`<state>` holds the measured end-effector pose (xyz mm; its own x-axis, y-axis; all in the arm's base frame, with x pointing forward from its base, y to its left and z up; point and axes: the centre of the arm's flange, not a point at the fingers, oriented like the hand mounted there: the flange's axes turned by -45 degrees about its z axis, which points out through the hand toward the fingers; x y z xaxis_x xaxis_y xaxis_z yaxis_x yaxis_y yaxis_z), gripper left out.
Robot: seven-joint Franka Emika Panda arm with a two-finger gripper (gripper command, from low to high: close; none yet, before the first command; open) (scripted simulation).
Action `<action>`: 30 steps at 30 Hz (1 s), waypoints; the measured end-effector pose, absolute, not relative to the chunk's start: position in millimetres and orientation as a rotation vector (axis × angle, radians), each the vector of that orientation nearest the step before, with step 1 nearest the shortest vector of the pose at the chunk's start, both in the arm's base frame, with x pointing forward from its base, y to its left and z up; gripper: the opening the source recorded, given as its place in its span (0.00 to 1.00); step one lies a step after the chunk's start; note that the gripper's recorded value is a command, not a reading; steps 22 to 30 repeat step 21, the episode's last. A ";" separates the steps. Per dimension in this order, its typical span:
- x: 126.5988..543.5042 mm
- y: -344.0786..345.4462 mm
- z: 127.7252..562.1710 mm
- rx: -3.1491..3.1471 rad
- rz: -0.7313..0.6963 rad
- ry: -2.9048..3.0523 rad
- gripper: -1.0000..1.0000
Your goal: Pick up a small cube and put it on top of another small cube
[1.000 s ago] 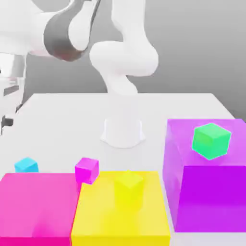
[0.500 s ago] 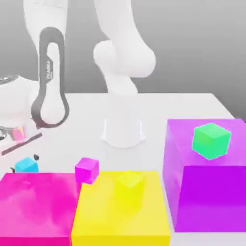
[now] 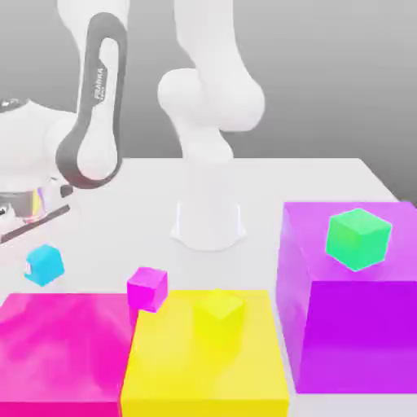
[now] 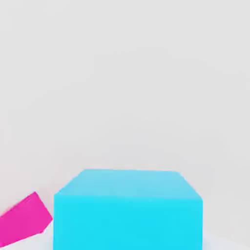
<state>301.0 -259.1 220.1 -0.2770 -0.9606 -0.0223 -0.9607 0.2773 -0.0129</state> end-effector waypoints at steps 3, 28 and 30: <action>344.7 -202.2 244.9 -2.210 0.007 2.177 0.00; 394.7 14.5 260.5 -3.005 -0.001 0.915 1.00; 394.7 14.5 260.5 -3.005 -0.001 0.915 1.00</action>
